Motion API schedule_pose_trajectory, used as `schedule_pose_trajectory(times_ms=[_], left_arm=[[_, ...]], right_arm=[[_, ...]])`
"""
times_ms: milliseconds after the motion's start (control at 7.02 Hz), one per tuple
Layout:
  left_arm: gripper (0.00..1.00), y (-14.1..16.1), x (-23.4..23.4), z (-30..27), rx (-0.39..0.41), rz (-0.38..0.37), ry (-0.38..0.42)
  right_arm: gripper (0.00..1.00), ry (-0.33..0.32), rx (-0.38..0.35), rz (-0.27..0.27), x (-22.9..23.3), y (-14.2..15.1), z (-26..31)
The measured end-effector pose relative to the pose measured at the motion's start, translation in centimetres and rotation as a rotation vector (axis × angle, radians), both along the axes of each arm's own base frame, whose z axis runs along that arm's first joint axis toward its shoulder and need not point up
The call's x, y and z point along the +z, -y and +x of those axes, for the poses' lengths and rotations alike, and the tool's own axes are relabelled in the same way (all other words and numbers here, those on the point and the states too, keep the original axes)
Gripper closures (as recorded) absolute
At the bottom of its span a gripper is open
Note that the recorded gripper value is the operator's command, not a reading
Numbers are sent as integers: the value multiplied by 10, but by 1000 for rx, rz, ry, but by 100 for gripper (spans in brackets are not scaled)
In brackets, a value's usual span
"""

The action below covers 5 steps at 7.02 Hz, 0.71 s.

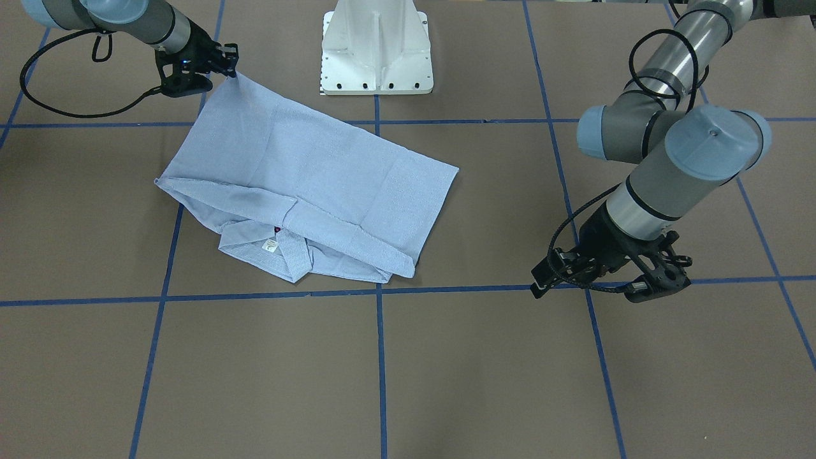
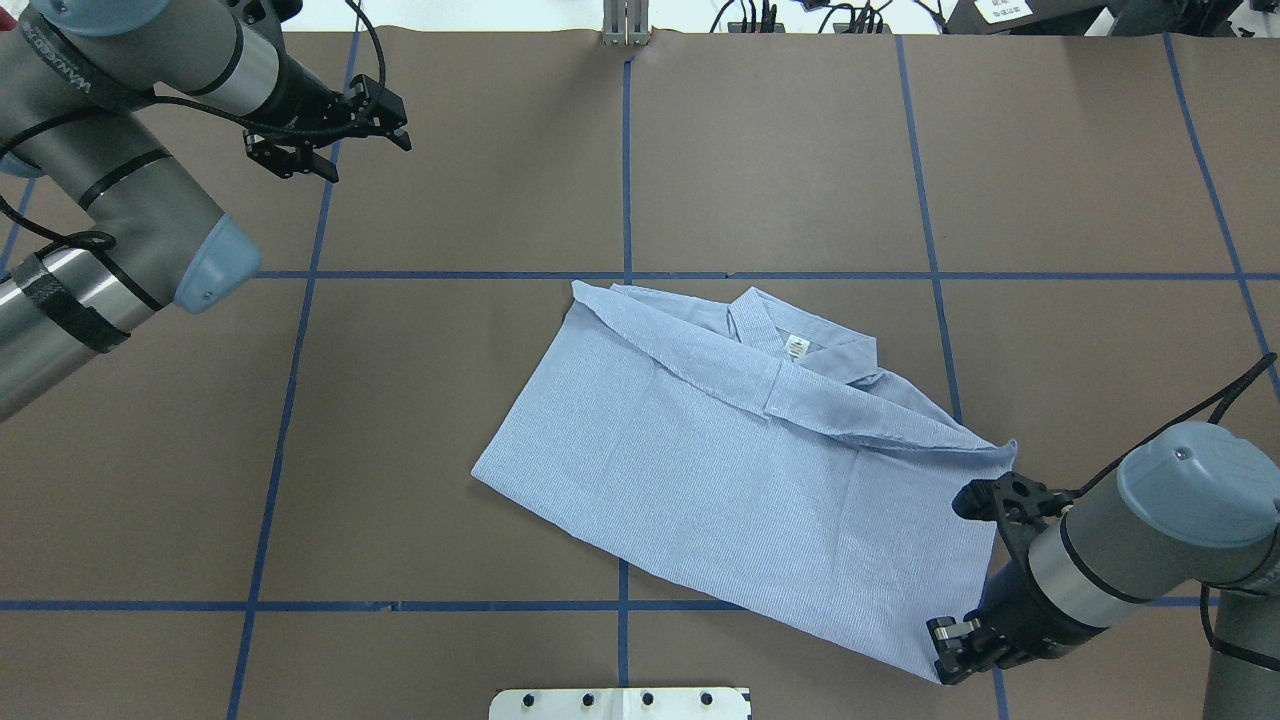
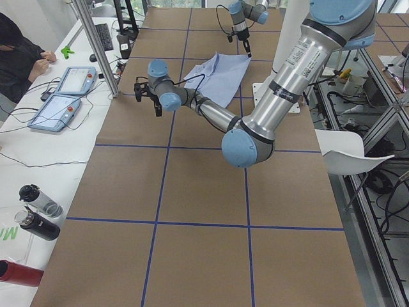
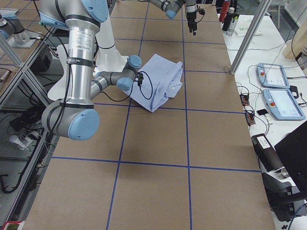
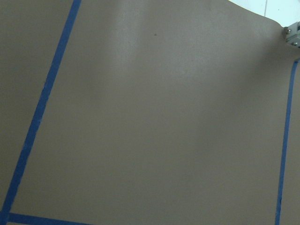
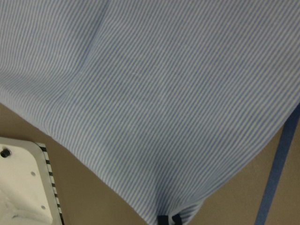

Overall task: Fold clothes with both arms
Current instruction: 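Release the shirt with the right gripper while the left gripper lowers to the shirt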

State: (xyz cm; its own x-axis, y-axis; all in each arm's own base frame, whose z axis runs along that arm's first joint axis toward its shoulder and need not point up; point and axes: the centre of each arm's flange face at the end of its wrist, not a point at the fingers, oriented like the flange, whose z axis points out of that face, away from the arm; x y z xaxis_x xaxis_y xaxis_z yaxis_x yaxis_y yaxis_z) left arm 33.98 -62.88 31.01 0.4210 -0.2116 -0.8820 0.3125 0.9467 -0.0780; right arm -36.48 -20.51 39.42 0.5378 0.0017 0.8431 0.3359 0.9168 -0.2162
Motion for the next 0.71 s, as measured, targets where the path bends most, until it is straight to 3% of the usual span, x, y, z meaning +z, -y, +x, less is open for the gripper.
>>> schedule_pose_trajectory(times_ms=[285,427,712], left_arm=[[0,-11,-8,5,10,23,-10],[0,-31,-16,14,31,47,-22],[0,-99,-22,49,86,70,-44]], right_arm=[[0,10,-12,2,-6,-7,3],[0,33,25,13,-16,7,6],[0,80,208,73,-44,65,18]])
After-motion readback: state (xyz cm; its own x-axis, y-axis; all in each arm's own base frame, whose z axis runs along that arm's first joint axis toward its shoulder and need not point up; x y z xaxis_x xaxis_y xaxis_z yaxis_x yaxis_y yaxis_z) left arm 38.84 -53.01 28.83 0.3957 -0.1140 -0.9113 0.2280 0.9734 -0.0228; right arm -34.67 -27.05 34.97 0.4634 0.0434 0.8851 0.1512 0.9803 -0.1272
